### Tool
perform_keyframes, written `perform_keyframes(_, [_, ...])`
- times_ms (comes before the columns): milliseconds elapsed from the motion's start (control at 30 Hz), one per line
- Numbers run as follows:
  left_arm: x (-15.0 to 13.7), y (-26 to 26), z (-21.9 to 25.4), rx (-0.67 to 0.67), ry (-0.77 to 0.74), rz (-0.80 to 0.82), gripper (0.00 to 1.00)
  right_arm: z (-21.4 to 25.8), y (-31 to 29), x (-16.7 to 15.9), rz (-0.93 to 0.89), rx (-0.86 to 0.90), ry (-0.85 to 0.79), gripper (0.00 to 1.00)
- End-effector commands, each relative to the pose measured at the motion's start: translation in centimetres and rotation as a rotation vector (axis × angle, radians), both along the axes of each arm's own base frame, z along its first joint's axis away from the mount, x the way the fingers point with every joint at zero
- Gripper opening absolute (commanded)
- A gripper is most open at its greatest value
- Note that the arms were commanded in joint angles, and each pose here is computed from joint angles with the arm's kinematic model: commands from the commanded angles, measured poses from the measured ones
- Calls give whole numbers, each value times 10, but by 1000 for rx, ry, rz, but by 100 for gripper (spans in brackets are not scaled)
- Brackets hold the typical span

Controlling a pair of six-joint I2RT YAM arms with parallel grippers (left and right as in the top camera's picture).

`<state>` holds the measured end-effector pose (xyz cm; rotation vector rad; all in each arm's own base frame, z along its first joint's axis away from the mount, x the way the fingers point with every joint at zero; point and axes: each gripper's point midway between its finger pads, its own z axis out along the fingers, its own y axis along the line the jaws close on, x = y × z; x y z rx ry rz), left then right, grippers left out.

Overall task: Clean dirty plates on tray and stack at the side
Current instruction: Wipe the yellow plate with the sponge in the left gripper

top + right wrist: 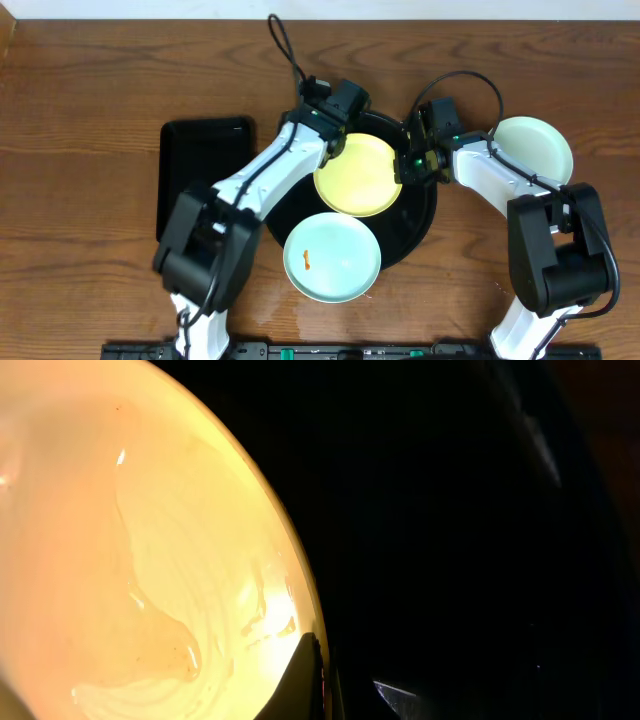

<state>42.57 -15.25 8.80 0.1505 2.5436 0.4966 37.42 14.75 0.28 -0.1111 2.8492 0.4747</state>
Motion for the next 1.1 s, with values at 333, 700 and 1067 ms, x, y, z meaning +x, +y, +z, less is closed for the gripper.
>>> perform_keyframes(333, [-56,-103,-37,-659,358,-202,7,-23,-20,-10,-30,-107,48,1])
perform_keyframes(700, [-44,-48,-86,-361,301,-68,7,-23,-21,-12,-30,-111,55,1])
perform_keyframes(1067, [-18,8,-44,-36,136,45,8,-23,-21,-12,-31,-111,57,1])
